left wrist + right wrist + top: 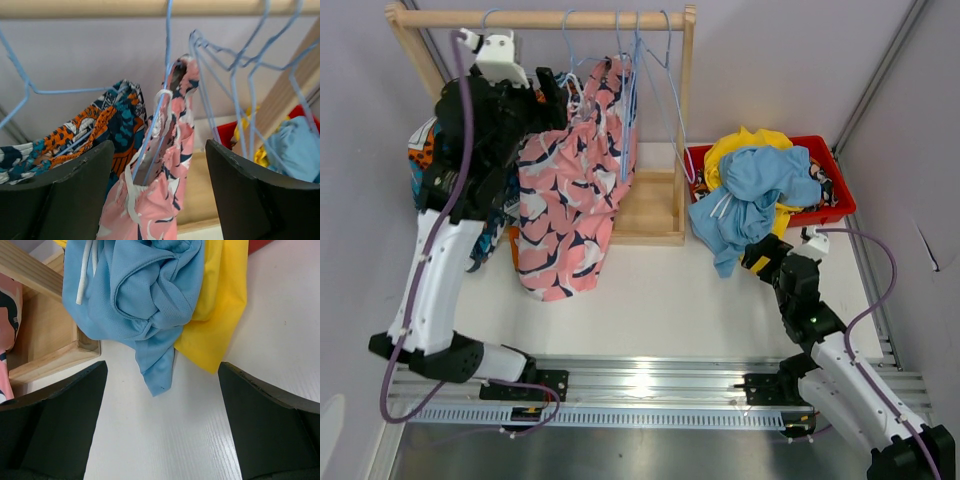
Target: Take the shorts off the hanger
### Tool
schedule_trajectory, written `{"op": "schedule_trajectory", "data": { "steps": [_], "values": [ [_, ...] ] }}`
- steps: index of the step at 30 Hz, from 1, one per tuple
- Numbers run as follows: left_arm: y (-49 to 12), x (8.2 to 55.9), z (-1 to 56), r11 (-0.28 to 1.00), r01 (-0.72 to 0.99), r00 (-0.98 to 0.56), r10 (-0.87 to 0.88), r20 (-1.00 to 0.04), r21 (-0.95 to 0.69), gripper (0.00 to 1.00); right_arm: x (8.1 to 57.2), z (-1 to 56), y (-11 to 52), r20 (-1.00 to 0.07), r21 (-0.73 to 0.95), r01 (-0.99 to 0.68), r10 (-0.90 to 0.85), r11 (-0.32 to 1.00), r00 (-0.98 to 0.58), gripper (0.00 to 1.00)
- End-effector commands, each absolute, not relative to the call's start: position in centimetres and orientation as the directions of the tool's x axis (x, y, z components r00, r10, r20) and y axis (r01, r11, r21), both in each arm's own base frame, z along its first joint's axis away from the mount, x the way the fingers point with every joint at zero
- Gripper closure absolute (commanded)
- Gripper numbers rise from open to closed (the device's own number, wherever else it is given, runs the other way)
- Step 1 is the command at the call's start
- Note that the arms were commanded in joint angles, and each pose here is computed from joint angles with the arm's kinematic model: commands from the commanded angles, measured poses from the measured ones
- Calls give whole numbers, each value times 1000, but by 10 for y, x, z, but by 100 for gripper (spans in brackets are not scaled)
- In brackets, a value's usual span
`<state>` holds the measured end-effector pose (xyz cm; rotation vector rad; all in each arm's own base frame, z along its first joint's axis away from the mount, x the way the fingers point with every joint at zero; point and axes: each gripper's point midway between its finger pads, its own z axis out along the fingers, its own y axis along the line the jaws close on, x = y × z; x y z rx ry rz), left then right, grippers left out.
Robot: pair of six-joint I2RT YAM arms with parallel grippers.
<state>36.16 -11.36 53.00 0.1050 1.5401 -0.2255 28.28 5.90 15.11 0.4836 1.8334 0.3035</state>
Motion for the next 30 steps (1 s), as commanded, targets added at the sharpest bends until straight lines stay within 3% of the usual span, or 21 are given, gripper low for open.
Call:
{"op": "schedule_trajectory", "data": {
  "steps": [1, 11, 18, 30],
  "values": [
    [-109, 392, 503, 982, 182, -47, -46, -998, -54, 21, 284, 163, 54, -846, 453, 192, 488, 871, -213, 1],
    [-114, 424, 492, 975, 206, -97, -64, -993, -83, 27, 282, 154, 54, -849, 443, 198, 480, 874, -222, 0],
    [-118, 429, 484, 973, 212, -121, -64, -991, -89, 47, 282, 147, 51, -855, 424, 210, 466, 881, -228, 0],
    [-116, 430, 472, 976, 201, -148, -52, -988, -82, 53, 282, 147, 49, -862, 412, 214, 455, 886, -224, 1]
  ]
}}
